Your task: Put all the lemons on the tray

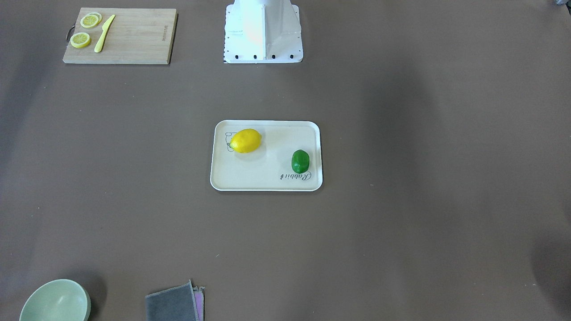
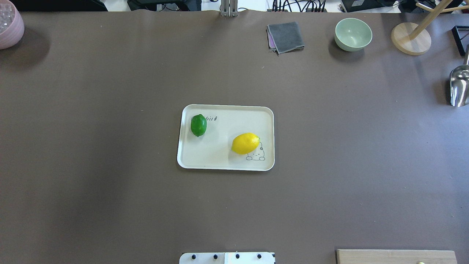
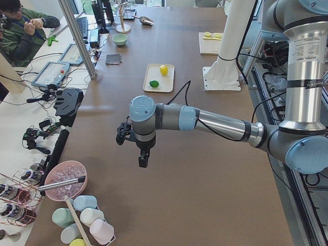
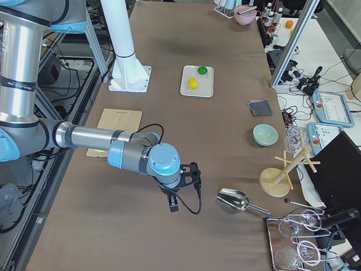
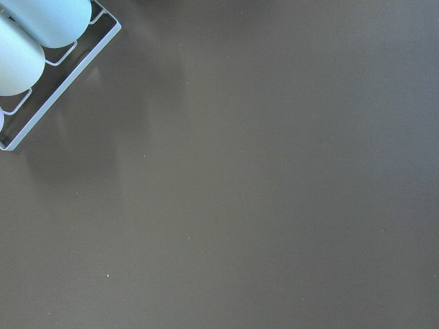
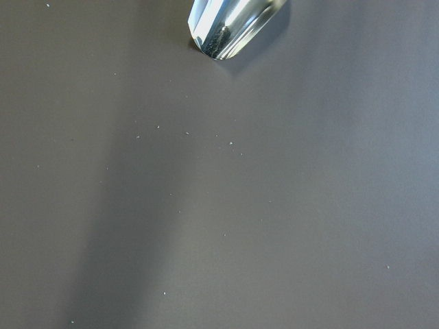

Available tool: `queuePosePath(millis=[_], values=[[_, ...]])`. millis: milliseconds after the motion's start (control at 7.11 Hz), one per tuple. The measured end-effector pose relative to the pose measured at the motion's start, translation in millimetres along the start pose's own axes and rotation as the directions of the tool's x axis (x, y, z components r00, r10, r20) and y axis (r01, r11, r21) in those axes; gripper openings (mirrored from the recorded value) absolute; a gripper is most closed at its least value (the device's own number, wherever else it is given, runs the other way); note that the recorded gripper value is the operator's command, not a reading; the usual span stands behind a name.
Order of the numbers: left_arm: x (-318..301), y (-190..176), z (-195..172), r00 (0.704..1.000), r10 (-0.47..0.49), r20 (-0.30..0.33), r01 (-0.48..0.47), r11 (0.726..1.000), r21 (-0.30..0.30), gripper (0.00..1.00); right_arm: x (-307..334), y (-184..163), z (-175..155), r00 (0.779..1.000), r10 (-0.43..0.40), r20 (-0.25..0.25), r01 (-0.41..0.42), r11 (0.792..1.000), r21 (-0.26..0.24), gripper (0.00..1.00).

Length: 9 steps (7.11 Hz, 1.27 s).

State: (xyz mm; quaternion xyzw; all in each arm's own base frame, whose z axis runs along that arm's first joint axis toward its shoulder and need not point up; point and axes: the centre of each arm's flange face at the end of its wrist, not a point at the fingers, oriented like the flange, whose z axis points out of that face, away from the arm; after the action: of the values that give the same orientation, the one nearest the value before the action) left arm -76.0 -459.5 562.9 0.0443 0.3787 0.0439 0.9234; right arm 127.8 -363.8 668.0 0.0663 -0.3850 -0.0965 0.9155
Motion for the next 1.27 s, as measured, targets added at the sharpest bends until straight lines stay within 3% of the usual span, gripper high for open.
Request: queuePosePath(millis=[562,1266], values=[[-1,0,2,1.000,-0.002,0.000,0.002,1.000,-0.003,0.99,-8,-4,5,0.999,-0.025,0.047,0.025,1.000,0.010,1.00],[0,0,1,1.000,0.001,0.000,-0.001,1.000,-0.001,0.99,-9,13,14,0.998,-0.037,0.053,0.036,0.999,0.011,1.00]])
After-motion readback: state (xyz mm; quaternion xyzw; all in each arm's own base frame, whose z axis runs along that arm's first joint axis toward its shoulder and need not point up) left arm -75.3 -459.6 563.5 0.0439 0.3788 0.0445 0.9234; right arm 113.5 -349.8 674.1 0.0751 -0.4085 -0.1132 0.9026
